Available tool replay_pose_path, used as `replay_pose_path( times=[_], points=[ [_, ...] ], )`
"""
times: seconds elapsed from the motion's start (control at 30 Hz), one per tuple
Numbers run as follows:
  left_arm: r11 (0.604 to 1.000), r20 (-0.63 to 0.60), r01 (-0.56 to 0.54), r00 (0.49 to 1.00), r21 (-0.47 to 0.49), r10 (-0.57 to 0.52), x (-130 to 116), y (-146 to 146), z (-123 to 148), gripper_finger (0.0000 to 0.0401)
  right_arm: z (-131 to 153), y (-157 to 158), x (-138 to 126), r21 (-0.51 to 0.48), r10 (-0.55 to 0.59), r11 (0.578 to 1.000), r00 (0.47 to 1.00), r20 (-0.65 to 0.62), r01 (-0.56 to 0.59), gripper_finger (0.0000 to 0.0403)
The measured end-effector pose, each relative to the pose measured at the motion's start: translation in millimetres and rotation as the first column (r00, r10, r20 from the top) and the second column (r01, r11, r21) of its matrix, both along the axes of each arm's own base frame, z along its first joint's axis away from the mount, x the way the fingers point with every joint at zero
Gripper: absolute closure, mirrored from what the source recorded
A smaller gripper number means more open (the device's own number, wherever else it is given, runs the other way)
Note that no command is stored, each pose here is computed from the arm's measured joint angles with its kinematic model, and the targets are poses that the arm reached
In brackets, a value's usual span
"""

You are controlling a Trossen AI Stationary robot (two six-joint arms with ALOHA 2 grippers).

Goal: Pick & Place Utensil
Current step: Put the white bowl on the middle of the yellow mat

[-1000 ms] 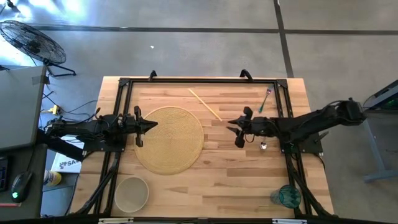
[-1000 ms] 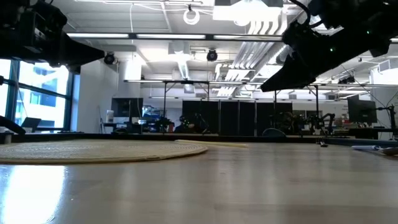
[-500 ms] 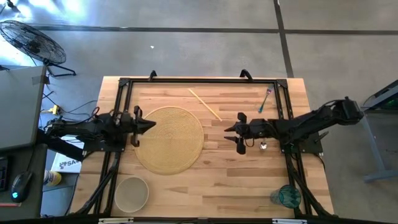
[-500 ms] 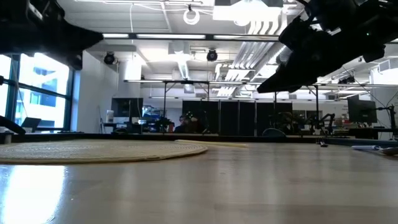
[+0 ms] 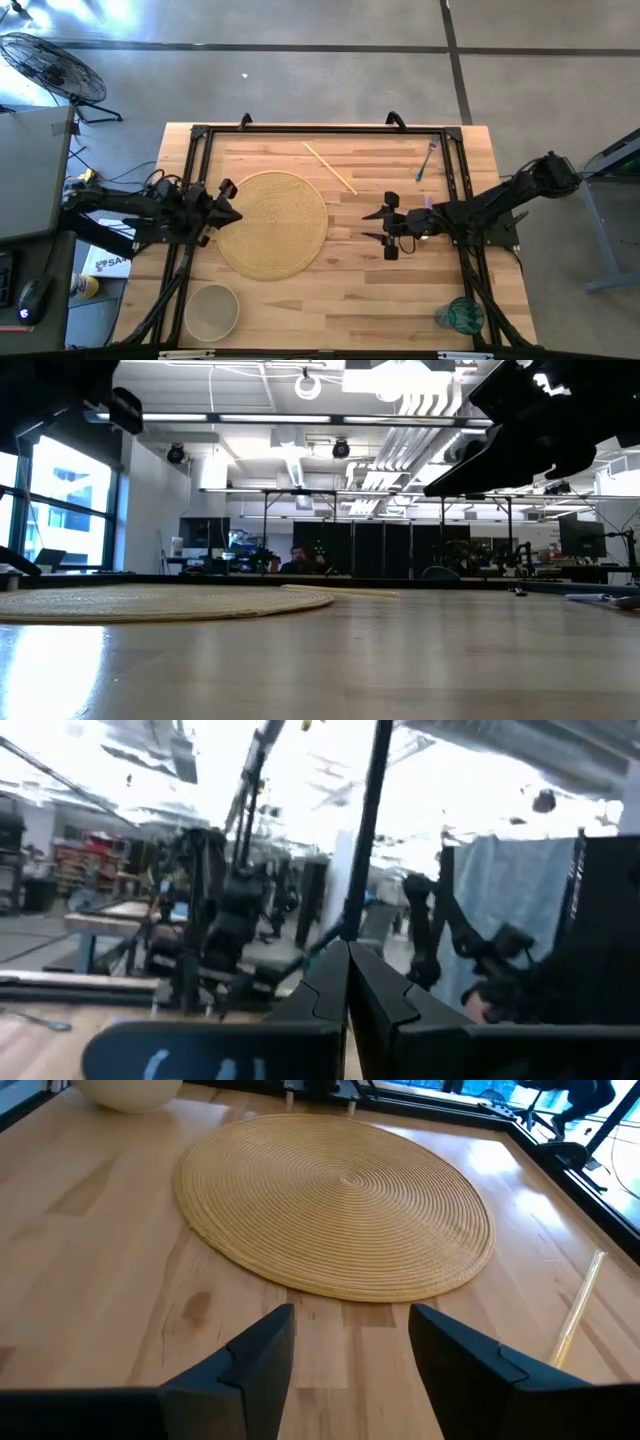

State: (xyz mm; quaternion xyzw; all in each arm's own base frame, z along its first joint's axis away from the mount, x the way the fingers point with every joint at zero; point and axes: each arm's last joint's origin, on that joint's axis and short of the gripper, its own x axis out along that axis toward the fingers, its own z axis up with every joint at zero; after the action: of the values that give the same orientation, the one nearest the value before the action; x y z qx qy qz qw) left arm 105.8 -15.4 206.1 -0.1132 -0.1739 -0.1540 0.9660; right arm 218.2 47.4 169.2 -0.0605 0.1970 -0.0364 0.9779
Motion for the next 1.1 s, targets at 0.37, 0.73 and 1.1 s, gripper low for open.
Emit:
replay_pose_path(
  times=[0.37, 0.73, 1.1],
  points=[
    [0.980, -0.247, 0.198, 0.951, 0.018, -0.187, 49, -51, 36, 0.0400, 4, 9, -1, 0.012, 0.038, 0.999, 0.998, 0.043, -0.039, 0.0210],
    [0.979, -0.758, 0.108, 0.621, -0.172, -0.202, 69, -116, 97, 0.0400, 6, 9, 0, 0.064, 0.009, 0.998, 0.998, 0.064, -0.013, 0.0210],
    [0.827, -0.866, -0.265, 0.098, -0.497, -0.490, 65, -191, 80, 0.0400, 7, 6, 0, 0.019, -0.092, 0.996, 0.992, 0.082, 0.091, 0.0210]
  ],
)
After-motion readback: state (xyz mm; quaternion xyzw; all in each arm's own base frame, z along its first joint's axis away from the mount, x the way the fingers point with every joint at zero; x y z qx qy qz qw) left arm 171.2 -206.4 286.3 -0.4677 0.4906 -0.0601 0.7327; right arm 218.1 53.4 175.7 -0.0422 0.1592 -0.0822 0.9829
